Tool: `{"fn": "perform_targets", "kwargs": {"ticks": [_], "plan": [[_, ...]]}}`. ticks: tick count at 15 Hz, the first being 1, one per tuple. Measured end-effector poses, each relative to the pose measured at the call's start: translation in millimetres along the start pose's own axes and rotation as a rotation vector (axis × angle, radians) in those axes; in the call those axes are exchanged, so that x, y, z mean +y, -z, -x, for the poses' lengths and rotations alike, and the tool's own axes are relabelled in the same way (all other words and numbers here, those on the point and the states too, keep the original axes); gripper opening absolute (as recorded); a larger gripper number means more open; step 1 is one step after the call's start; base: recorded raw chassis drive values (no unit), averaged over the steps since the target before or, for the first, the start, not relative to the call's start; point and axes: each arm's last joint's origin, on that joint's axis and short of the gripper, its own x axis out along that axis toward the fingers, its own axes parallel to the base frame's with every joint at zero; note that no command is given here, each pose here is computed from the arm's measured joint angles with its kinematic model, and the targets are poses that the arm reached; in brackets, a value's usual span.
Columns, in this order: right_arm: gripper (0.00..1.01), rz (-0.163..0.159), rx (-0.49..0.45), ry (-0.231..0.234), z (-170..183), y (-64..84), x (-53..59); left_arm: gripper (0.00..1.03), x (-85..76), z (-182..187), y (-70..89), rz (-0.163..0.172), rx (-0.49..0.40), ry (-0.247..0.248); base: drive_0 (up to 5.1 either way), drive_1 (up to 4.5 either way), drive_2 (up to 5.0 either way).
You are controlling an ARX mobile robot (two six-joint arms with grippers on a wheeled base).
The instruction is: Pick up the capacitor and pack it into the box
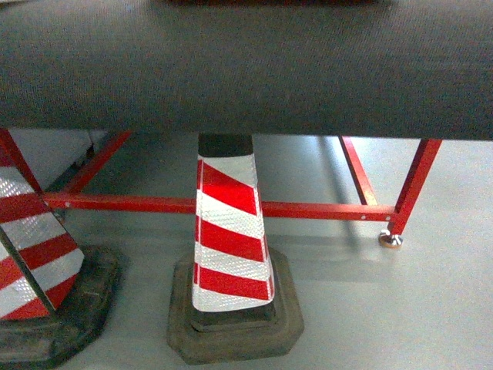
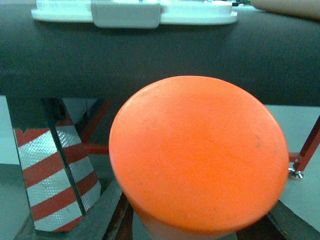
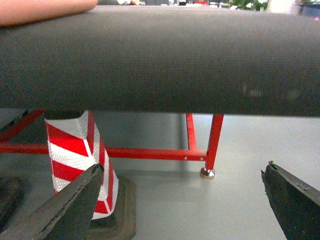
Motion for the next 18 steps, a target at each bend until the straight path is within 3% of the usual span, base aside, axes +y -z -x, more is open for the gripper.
{"fn": "perform_targets", "kwargs": {"ticks": [18], "plan": [[0.98,0.002,0.001,-0.002,0.0,0.1,0.0,0.43,0.0,0.0,-0.4,0.000,-0.003,0.000,0.0,0.00,0.0]]}}
